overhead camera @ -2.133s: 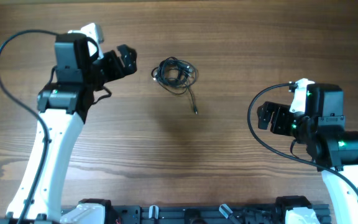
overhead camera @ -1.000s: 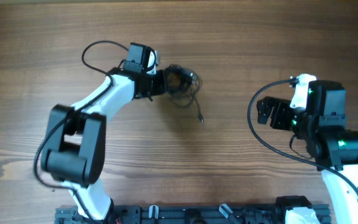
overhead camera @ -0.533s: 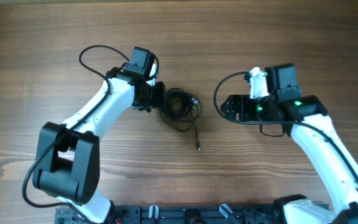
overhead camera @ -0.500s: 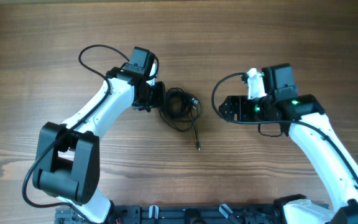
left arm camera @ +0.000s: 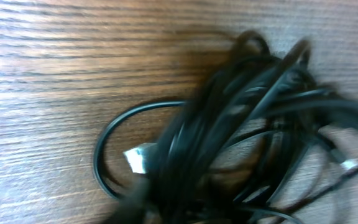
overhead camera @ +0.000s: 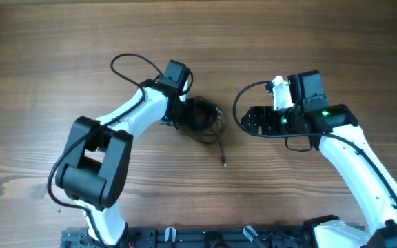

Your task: Untangle cables

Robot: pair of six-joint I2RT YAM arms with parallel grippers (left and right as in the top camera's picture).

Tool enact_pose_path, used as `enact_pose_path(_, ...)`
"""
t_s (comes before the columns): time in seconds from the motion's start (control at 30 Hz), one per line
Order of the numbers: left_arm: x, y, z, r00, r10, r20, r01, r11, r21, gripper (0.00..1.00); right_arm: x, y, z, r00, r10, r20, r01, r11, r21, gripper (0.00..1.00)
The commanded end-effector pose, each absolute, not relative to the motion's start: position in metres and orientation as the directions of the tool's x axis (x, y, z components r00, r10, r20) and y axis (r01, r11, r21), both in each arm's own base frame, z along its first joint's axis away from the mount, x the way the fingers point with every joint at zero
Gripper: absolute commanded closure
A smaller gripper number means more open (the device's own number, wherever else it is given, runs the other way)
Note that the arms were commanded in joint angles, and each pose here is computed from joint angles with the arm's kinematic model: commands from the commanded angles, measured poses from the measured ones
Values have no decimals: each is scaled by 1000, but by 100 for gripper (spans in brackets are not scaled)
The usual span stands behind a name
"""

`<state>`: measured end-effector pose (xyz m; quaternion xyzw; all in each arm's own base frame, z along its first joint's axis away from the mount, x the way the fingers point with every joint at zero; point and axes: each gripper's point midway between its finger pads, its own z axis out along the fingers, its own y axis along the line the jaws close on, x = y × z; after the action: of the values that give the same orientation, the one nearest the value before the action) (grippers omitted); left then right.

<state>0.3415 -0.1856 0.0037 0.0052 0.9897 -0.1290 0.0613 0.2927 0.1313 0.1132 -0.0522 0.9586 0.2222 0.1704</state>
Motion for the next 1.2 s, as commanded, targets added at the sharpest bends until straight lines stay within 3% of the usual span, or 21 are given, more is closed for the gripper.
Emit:
enact_pose_path(0.0, 335, -187, -6, -995, 9, -96, 33, 969, -245, 96, 297, 136, 120, -928, -41, -370, -204, 887, 415, 8)
enact_pose_path(0.13, 339, -200, 30, -988, 13, -151, 63, 940, -336, 96, 299, 136, 120, -925, -40, -379, -207, 888, 411, 7)
enact_pose_path(0.33, 319, -244, 154, -951, 49, -306, 241, 741, -627, 96, 304, 139, 124, -914, -38, -404, -223, 879, 421, 2)
enact_pose_path(0.5, 307, -252, 171, -950, 69, -303, 267, 682, -681, 96, 302, 152, 132, -918, -18, -395, -231, 835, 499, 9)
enact_pose_path(0.6, 304, -255, 171, -950, 79, -303, 274, 679, -681, 96, 305, 152, 133, -926, 35, -377, -178, 838, 515, 38)
enact_pose_path(0.67, 304, -255, 171, -951, 78, -300, 271, 681, -680, 96, 310, 130, 121, -928, 176, -327, 8, 891, 455, 96)
enact_pose_path(0.7, 304, -251, 169, -954, 74, -289, 258, 691, -675, 96, 307, 99, 108, -901, 322, -292, 215, 914, 345, 96)
enact_pose_path(0.73, 306, -227, 150, -966, 37, -257, 185, 790, -584, 96, 296, 70, 98, -876, 386, -289, 337, 919, 205, 96)
enact_pose_path(0.83, 314, -181, 129, -970, -38, -240, 69, 904, -423, 96, 275, 39, 90, -882, 378, -280, 387, 922, 25, 96)
enact_pose_path(0.9, 316, -187, 134, -970, -40, -240, 79, 881, -467, 96, 280, 59, 91, -904, 346, -252, 326, 938, 120, 82)
enact_pose_path(0.97, 317, -199, 140, -969, -27, -247, 109, 849, -518, 96, 288, 93, 98, -942, 227, -248, 157, 949, 273, 39)
enact_pose_path(1.0, 317, -202, 142, -966, -22, -256, 120, 843, -524, 96, 291, 109, 103, -950, 177, -257, 81, 935, 345, 24)
enact_pose_path(1.17, 316, -212, 144, -961, 1, -277, 154, 835, -529, 96, 299, 154, 130, -947, 97, -305, -95, 824, 558, 19)
